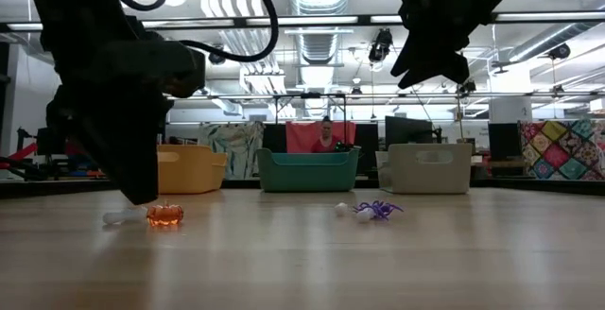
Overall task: Sort Halloween decoration
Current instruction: Put the white bone toy into the yellow bin
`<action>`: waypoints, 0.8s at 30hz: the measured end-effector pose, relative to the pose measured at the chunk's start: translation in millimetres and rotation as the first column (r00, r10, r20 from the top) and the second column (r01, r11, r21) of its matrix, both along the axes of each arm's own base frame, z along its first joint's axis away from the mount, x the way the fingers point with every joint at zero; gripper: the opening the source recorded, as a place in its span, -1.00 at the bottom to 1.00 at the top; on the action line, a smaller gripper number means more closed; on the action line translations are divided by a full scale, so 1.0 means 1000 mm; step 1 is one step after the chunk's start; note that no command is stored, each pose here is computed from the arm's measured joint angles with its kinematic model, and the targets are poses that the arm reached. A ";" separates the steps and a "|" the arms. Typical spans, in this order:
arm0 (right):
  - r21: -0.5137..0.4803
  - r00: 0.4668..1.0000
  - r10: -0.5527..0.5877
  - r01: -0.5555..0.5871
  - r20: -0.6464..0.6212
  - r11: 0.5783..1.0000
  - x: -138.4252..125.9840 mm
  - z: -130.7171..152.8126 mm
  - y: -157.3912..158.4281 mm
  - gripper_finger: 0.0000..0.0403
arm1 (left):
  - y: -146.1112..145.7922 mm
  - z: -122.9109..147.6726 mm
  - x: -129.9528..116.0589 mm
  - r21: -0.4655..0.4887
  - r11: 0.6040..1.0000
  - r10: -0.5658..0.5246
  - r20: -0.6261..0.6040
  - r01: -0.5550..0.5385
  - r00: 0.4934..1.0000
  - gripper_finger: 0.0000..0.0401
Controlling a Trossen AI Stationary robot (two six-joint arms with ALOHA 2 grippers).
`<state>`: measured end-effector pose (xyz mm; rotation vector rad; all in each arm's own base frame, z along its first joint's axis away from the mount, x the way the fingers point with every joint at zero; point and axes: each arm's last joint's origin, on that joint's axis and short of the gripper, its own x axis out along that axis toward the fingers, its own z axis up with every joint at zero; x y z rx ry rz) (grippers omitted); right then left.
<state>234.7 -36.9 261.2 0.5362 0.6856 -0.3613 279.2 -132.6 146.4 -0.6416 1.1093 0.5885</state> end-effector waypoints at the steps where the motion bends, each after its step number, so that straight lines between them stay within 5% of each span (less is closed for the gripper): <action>1: 0.000 1.000 0.000 0.000 0.000 1.000 0.000 0.000 0.000 -0.30 | 0.000 0.000 0.001 -0.003 1.000 0.000 0.004 0.000 1.000 -0.61; 19: 0.000 1.000 0.000 0.000 0.001 1.000 0.000 0.000 0.000 -0.30 | -0.003 -0.014 0.003 0.004 1.000 -0.010 -0.028 0.010 1.000 -0.62; 24: 0.000 1.000 0.000 0.000 0.001 1.000 0.000 0.000 0.000 -0.30 | -0.003 -0.014 0.003 0.011 0.999 -0.034 -0.040 0.035 0.999 -0.76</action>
